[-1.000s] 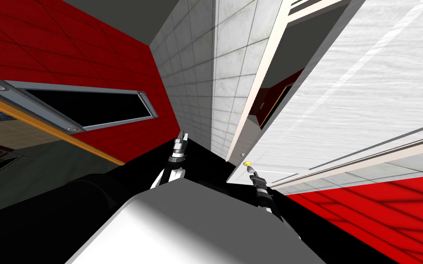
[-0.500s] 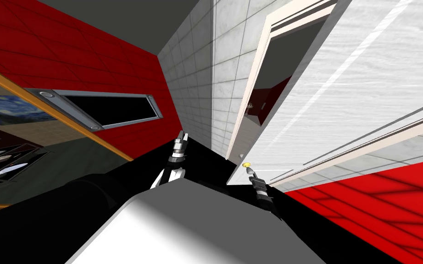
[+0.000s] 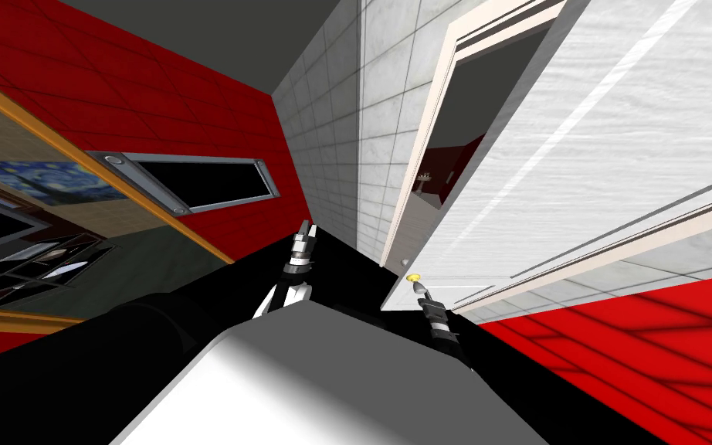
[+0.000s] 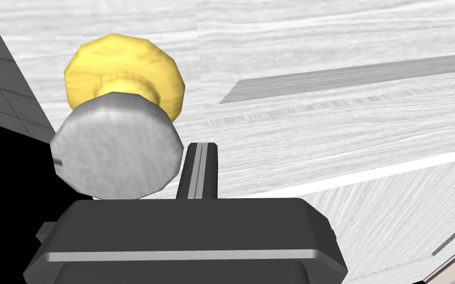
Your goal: Pull the door open
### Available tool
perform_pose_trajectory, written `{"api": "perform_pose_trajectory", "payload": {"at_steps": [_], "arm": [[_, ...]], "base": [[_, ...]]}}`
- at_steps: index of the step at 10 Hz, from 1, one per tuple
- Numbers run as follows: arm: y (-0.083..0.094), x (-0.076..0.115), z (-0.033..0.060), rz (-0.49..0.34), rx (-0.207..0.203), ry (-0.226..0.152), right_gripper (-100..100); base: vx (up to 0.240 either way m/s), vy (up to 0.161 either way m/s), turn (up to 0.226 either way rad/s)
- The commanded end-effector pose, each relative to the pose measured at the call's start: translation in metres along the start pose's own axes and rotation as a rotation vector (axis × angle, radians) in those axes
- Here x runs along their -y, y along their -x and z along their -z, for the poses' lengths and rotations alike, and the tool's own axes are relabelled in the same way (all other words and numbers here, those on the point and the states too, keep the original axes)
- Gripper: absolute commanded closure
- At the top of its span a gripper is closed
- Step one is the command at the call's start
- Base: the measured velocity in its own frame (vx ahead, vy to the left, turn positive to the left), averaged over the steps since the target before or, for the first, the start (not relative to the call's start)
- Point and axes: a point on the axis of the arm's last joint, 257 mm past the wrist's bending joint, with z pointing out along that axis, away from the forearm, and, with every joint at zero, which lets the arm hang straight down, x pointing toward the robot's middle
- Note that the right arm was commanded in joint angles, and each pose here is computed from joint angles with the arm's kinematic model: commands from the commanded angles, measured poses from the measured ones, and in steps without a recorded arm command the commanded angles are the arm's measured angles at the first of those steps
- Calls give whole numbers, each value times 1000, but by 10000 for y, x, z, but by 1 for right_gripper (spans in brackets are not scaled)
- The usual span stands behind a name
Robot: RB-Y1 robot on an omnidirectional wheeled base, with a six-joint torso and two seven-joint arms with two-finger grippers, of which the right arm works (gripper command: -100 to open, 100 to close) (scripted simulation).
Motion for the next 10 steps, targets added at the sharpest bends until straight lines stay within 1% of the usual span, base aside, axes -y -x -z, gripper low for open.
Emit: {"api": "perform_pose_trajectory", "payload": {"at_steps": [1,3,7,8,9,10], "arm": [[5,248,17,-21,-6,-35,-100],[-6,296,37,-25,-13,-48,-100],[-15,334,53,-28,-19,-58,-100],[-43,52,51,-5,-16,-23,-100],[-9,-78,56,-25,12,-10,-100],[-5,-105,52,-33,18,-8,-100]], "base": [[-52,-32,1],[-56,-40,58],[-40,-23,19],[-2,-30,-26],[53,63,-7],[91,132,-28]]}}
